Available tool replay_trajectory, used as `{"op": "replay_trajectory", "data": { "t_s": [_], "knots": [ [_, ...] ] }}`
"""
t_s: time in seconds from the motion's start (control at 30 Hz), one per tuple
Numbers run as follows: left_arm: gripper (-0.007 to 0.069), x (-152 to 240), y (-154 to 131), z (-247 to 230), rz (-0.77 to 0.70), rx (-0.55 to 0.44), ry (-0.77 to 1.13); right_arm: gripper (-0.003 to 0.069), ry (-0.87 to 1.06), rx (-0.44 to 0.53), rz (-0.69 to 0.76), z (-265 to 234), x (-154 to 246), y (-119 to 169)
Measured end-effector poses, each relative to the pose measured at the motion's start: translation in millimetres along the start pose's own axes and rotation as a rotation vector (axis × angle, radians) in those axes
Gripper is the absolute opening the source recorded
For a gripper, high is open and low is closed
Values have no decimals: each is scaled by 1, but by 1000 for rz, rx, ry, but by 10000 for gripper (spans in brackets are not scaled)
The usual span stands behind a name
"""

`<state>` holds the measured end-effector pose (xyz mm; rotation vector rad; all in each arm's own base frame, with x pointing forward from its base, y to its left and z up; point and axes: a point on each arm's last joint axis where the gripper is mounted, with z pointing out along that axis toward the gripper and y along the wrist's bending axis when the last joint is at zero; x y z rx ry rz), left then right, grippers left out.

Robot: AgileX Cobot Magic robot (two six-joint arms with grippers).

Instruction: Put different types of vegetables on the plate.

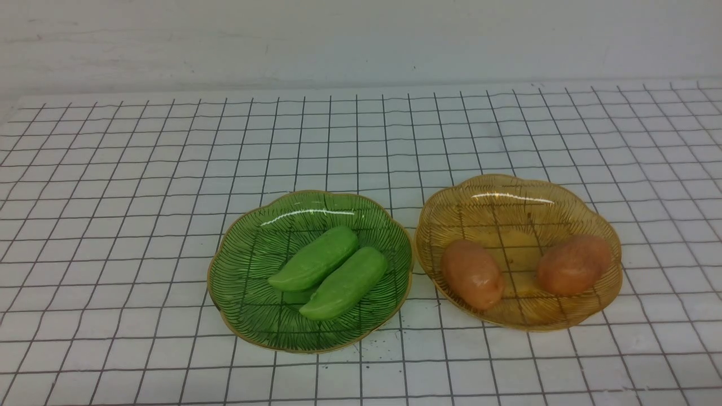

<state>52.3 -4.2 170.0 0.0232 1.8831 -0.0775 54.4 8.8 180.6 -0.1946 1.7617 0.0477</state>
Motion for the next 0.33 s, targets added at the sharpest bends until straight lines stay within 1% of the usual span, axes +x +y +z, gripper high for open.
{"op": "replay_trajectory", "data": {
  "t_s": [0.23, 0.33],
  "knots": [
    [-8, 0, 0, 0, 0, 0, 0, -14, 0, 0, 1, 0, 0, 0],
    [-8, 0, 0, 0, 0, 0, 0, -14, 0, 0, 25, 0, 0, 0]
  ]
}}
